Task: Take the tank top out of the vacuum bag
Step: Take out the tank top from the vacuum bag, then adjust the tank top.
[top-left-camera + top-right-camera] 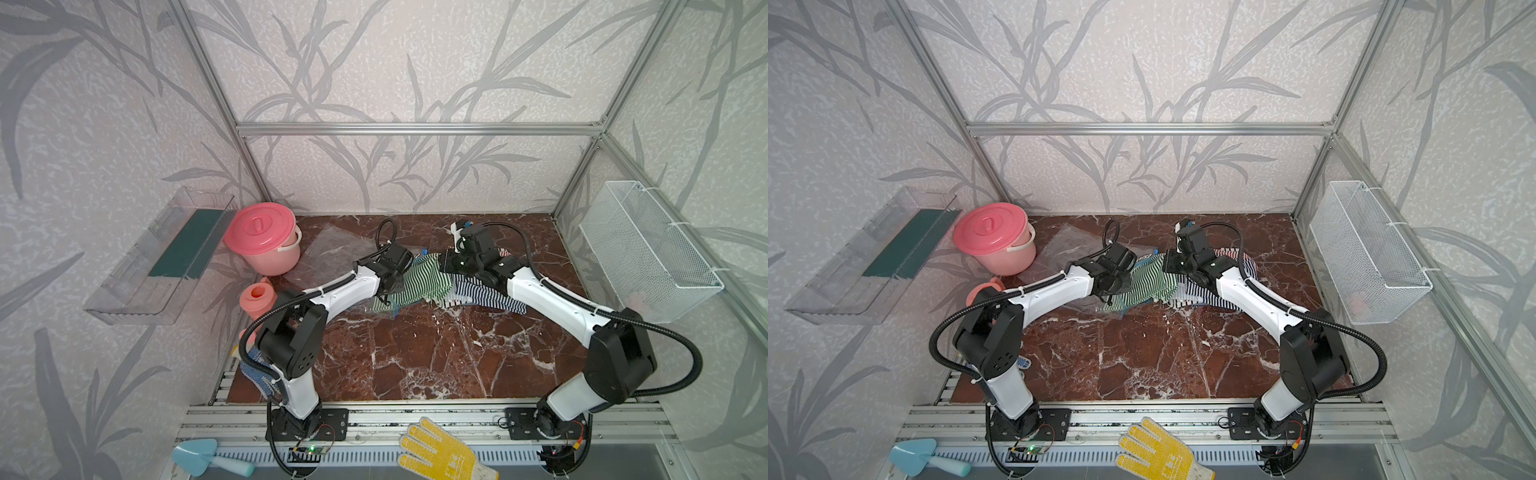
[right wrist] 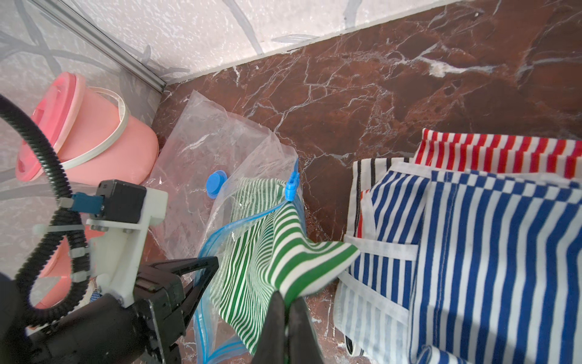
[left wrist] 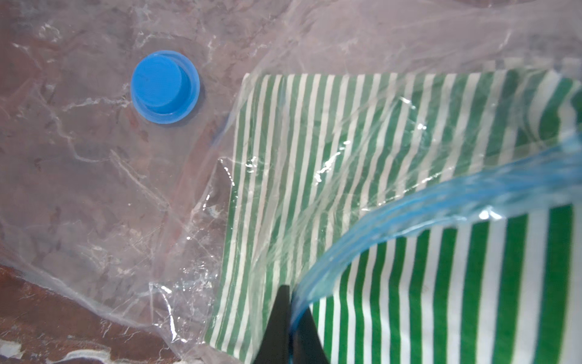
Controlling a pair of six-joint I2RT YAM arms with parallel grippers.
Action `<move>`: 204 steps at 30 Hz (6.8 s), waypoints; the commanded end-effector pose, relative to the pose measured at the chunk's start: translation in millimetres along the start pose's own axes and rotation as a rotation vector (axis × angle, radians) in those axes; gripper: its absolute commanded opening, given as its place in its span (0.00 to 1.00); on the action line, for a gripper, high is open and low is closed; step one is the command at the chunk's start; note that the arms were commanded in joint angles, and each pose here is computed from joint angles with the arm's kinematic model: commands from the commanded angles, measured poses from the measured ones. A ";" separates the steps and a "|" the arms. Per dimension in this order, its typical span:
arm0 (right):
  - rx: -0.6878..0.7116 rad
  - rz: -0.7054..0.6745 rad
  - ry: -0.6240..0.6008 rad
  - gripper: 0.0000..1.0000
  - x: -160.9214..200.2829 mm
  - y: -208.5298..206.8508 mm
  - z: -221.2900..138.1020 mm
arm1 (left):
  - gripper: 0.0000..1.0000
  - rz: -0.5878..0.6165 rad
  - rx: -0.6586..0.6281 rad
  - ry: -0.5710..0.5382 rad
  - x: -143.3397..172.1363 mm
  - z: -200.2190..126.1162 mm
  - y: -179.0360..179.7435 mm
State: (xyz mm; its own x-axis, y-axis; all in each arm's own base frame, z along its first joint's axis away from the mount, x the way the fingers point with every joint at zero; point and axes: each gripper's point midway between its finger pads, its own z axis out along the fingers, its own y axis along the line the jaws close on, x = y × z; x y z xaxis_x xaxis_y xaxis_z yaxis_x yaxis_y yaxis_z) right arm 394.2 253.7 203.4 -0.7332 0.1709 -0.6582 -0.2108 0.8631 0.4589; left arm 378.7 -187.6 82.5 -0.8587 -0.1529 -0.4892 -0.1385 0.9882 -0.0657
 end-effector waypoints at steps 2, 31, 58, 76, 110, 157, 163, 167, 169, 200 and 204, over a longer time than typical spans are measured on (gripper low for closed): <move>-0.039 0.006 -0.099 0.00 -28.8 12.0 -25.7 | 0.00 -0.039 -0.046 0.011 -6.3 8.4 7.9; -0.013 0.067 -0.130 0.00 -35.0 -21.6 -44.8 | 0.00 -0.167 -0.098 0.045 -29.6 30.7 31.8; 0.035 0.102 -0.154 0.00 -44.4 -51.7 -56.6 | 0.00 -0.176 -0.141 0.053 -32.7 40.5 52.0; 0.053 0.108 -0.194 0.00 -53.3 -61.1 -78.1 | 0.00 -0.196 -0.145 0.055 -37.4 45.2 57.2; 0.005 0.113 -0.180 0.00 -67.1 -54.0 -75.6 | 0.93 -0.133 0.069 -0.021 -65.9 -11.2 19.1; 0.112 0.019 -0.137 0.00 -106.3 -137.9 -73.8 | 0.99 -0.076 0.081 -0.008 -59.5 -15.8 6.4; 0.142 0.075 -0.143 0.00 -98.9 -170.2 -71.8 | 0.99 -0.074 0.083 -0.001 -58.6 -15.4 4.7; 0.148 0.141 -0.126 0.00 -83.6 -190.2 -65.6 | 0.99 -0.072 0.083 0.001 -58.9 -15.6 4.7; 0.158 0.169 -0.121 0.00 -76.9 -199.1 -63.6 | 0.99 -0.070 0.086 0.001 -58.9 -15.8 3.5; 0.200 0.478 -0.043 0.62 9.9 -251.7 -68.3 | 0.99 0.044 0.242 -0.015 -51.7 -54.2 -58.3; 0.173 0.496 -0.049 0.61 23.8 -244.5 -68.2 | 0.99 0.068 0.257 -0.009 -45.6 -55.6 -70.2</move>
State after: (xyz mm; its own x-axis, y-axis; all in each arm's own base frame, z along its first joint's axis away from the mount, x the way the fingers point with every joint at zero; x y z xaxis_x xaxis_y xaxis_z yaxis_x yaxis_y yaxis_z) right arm 382.8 6.7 103.8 -0.7066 0.5851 -0.3979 0.3045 0.7591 0.5753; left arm 400.9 -240.6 150.9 -0.8589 -0.1128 -0.4996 0.0148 0.9696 -0.2442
